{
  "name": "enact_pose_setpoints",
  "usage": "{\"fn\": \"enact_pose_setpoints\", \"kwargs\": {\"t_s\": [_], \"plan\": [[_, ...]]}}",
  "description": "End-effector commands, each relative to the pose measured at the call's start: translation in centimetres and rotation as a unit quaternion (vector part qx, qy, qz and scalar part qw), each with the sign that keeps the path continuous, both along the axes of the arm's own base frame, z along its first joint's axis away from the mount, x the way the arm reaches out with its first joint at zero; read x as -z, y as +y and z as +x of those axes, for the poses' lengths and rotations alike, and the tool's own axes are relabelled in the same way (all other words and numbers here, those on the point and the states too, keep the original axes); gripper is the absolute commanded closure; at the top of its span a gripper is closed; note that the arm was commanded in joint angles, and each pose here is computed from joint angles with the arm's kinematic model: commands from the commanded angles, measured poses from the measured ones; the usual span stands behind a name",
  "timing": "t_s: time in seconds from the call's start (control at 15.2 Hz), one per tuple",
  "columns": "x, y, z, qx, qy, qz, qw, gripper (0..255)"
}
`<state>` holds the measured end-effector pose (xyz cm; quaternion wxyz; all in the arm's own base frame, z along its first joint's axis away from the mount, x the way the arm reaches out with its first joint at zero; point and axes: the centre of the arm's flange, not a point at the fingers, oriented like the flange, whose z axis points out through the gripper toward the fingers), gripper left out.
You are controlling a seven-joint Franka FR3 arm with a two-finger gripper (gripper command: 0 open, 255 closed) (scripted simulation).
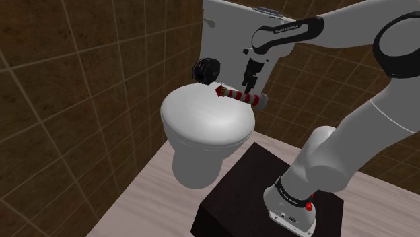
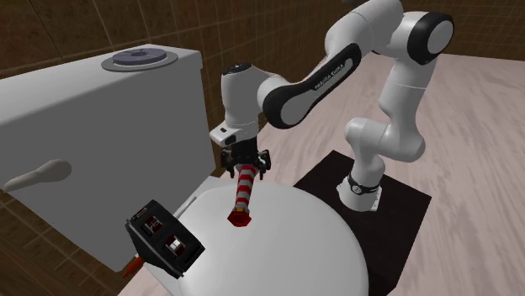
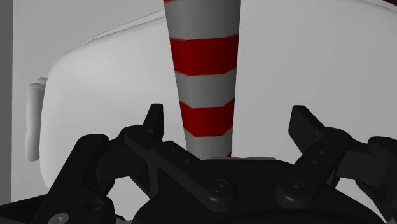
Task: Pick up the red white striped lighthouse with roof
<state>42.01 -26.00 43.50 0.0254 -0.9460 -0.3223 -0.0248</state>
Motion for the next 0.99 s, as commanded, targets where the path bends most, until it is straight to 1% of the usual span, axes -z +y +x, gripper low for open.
{"fn": "enact_pose_setpoints", "kwargs": {"t_s": [0.0,0.4,0.59,0.66,0.92], "plan": [[1.2,-0.6,0.9,-0.016,-0.005,0.001,0.9999,0],[4.4,-0.6,0.9,-0.016,-0.005,0.001,0.9999,0],[4.7,-0.6,0.9,-0.016,-0.005,0.001,0.9999,0],[4.7,-0.6,1.0,-0.016,-0.005,0.001,0.9999,255],[4.7,-0.6,0.9,-0.016,-0.005,0.001,0.9999,255]]}}
